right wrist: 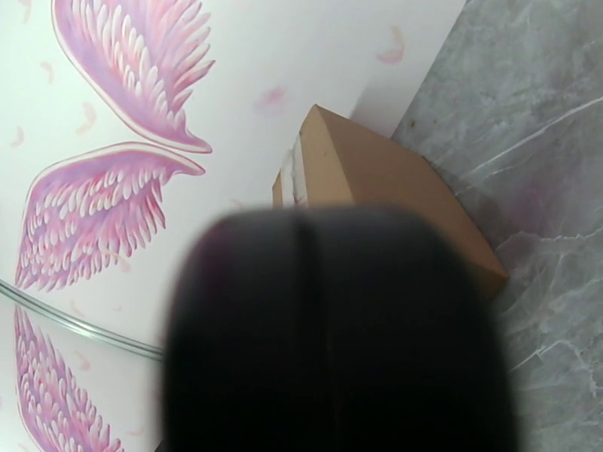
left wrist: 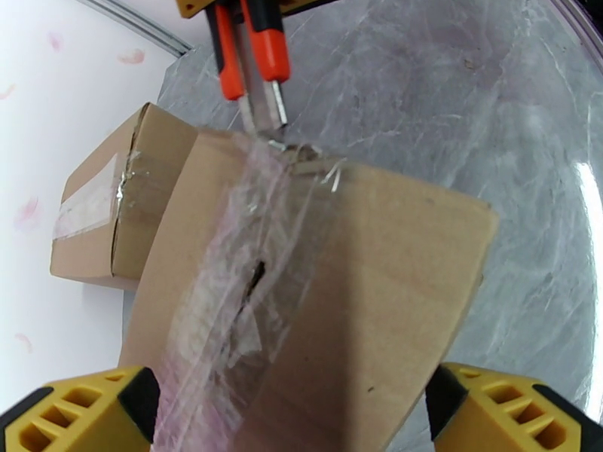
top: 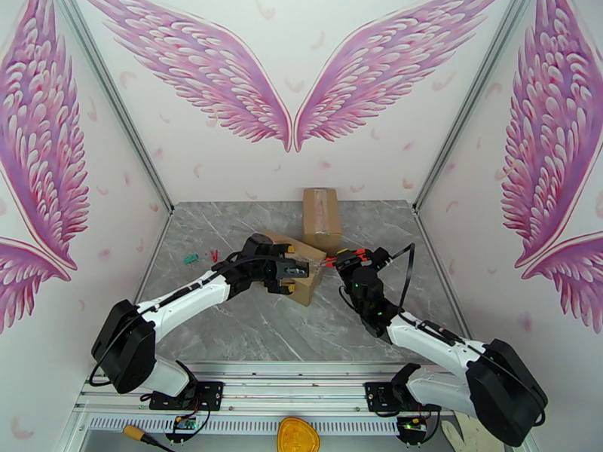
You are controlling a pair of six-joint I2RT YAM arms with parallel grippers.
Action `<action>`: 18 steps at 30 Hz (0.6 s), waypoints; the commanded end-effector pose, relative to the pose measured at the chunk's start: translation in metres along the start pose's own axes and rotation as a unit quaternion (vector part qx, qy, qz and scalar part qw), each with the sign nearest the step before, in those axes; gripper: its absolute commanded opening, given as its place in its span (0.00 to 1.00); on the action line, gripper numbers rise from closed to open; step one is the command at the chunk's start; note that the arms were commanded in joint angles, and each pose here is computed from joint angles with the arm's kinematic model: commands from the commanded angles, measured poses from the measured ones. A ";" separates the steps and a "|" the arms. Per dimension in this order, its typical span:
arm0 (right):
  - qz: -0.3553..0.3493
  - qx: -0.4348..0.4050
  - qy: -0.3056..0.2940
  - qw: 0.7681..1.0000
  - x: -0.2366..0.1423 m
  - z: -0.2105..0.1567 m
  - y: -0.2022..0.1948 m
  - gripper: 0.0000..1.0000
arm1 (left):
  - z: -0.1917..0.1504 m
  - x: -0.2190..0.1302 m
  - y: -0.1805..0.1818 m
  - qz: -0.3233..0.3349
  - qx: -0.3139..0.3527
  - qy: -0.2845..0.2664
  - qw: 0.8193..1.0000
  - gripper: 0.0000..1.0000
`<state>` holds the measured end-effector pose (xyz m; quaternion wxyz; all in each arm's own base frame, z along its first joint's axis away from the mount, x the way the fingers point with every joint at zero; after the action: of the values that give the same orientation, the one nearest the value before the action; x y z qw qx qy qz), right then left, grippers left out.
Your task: Unpack the express box
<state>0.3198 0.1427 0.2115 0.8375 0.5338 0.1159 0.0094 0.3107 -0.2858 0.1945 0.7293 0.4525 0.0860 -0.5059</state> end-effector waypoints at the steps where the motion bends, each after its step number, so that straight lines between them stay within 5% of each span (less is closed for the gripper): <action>1: -0.007 0.010 0.099 0.995 -0.009 -0.027 0.004 0.00 | 0.009 0.004 0.033 0.076 -0.004 -0.010 0.997 0.99; 18: 0.005 0.088 0.184 0.979 0.001 -0.044 0.006 0.00 | 0.015 0.012 0.034 0.061 -0.009 -0.032 0.998 0.98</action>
<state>0.3266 0.1400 0.2035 0.7981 0.5779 0.1704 0.0054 0.3260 -0.2851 0.1929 0.7436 0.4521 0.0870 -0.4850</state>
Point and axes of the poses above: each hand's point on the last joint's axis, 136 mm out from that joint toward the fingers, its own x axis out along the fingers, its own y axis along the line the jaws close on, z = x × y, the point moved 3 cm from there along -x, back along the fingers, and after that the axes turned 1 degree about -x, right-handed, at the moved point
